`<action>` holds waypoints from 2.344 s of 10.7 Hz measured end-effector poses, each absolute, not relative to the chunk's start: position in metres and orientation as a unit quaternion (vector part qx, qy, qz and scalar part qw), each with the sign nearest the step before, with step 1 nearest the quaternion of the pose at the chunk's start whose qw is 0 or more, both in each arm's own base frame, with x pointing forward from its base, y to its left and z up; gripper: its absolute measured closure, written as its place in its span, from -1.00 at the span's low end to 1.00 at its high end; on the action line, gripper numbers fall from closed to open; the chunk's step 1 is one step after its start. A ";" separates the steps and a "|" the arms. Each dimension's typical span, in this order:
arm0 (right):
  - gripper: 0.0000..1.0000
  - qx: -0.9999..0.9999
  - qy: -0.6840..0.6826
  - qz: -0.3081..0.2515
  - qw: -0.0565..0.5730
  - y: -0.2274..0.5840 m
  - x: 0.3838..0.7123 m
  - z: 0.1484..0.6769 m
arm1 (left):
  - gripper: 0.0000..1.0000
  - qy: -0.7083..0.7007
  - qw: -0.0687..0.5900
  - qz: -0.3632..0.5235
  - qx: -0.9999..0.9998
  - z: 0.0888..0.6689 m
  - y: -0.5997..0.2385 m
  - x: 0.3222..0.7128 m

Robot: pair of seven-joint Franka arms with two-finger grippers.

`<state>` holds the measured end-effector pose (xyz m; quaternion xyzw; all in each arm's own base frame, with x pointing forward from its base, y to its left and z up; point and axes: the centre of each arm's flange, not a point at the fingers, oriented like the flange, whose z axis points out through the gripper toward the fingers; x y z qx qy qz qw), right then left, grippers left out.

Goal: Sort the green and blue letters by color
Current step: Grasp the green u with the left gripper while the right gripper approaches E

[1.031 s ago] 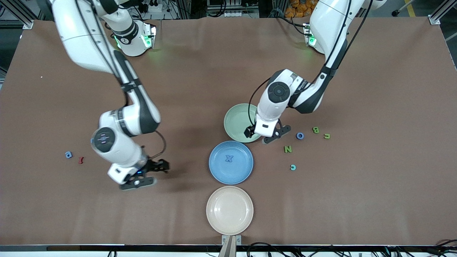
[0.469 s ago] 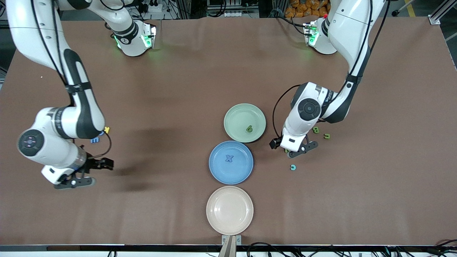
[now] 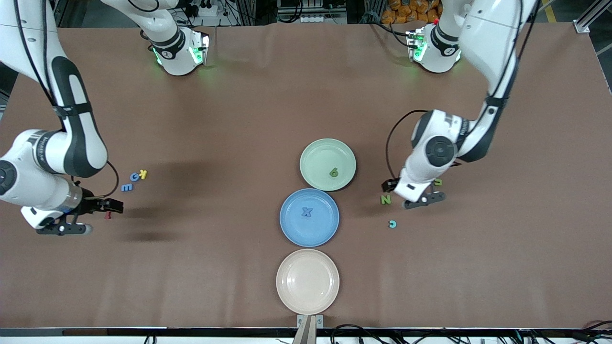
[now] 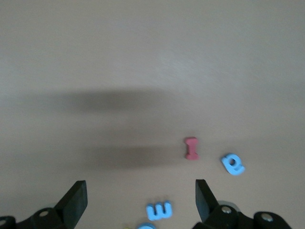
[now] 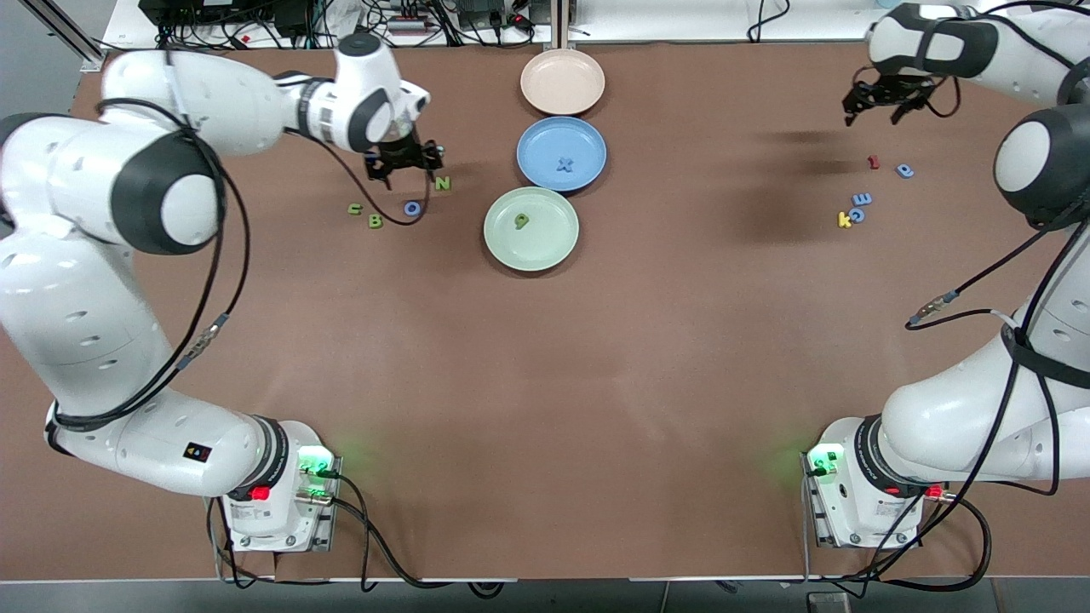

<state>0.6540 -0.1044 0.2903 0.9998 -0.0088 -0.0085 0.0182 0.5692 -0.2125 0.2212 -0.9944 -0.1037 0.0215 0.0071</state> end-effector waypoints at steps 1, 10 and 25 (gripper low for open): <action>-1.00 0.999 -0.037 -0.007 0.021 -0.122 0.645 0.290 | -1.00 -0.086 0.007 0.023 -0.996 0.226 -0.190 0.569; -1.00 0.932 -0.359 0.042 0.019 -0.131 0.595 0.239 | -1.00 0.072 0.011 0.001 -0.997 0.198 -0.096 0.534; -0.89 0.904 -0.424 0.051 0.015 -0.133 0.534 0.165 | -1.00 0.113 0.013 0.005 -0.993 0.169 -0.074 0.540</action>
